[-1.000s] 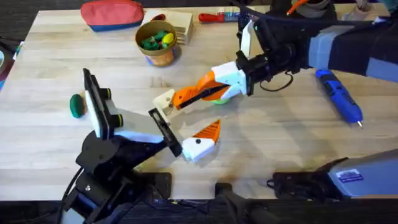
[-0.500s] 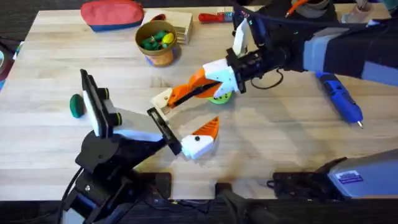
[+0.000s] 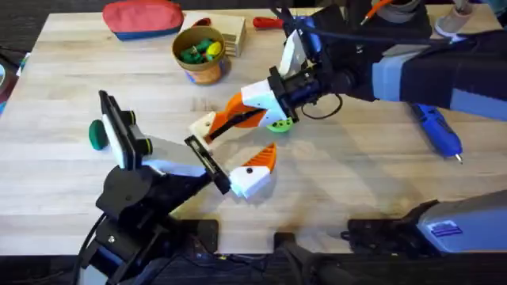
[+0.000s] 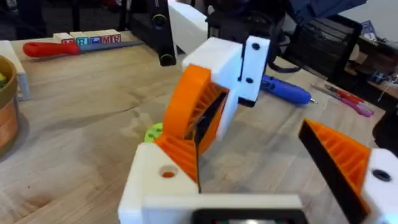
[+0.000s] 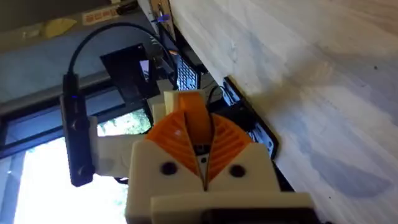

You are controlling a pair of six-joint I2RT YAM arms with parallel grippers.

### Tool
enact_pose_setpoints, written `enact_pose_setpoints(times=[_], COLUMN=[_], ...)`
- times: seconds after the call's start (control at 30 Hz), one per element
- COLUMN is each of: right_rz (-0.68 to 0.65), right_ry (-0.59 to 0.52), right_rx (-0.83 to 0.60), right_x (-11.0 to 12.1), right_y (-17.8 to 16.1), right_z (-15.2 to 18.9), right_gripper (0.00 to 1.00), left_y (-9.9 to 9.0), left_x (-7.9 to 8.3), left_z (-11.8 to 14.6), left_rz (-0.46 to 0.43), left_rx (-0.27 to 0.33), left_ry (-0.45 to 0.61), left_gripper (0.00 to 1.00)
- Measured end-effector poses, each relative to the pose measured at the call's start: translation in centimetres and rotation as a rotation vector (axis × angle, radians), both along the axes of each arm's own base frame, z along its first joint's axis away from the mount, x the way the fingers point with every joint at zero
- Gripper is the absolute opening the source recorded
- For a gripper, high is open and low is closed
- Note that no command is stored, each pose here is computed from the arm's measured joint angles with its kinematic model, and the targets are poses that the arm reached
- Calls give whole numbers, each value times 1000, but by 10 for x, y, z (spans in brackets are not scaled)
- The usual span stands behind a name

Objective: Pick up the gripper from the table and insert it into the empty holder that is missing its gripper. Then pick up a screw, insert it into the mounting hole, and use the screwdriver to tighten it. Finally, clean up the table by picking up the vegetable and placing it into the bucket.

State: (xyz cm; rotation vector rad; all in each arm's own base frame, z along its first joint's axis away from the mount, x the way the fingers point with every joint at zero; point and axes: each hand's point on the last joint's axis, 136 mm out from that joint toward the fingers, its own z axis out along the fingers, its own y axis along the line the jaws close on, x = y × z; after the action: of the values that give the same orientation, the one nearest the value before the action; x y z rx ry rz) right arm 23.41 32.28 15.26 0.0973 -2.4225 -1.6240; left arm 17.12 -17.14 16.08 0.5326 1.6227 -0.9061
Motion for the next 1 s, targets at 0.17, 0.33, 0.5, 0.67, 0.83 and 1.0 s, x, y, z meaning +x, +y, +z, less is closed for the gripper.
enact_pose_setpoints(times=[0.17,0.33,0.5,0.67,0.83,1.0], right_rz=[-4,7,54,80,85,57], right_ry=[1,-27,-60,-83,-119,-226], right_rx=[-5,7,50,91,114,94], right_x=[0,1,-6,-6,-1,15], right_y=[0,1,4,1,-4,-12], right_z=[-1,1,6,12,14,8], right_gripper=[3,109,350,693,981,992], left_y=[0,0,-4,-5,-5,-5], left_x=[0,1,-5,-6,-7,-7], left_z=[0,0,1,1,1,1], left_rz=[3,5,-36,-45,-47,-48], left_rx=[-5,-5,6,11,14,14], left_ry=[7,5,-15,-22,-26,-27], left_gripper=[988,987,988,987,988,988])
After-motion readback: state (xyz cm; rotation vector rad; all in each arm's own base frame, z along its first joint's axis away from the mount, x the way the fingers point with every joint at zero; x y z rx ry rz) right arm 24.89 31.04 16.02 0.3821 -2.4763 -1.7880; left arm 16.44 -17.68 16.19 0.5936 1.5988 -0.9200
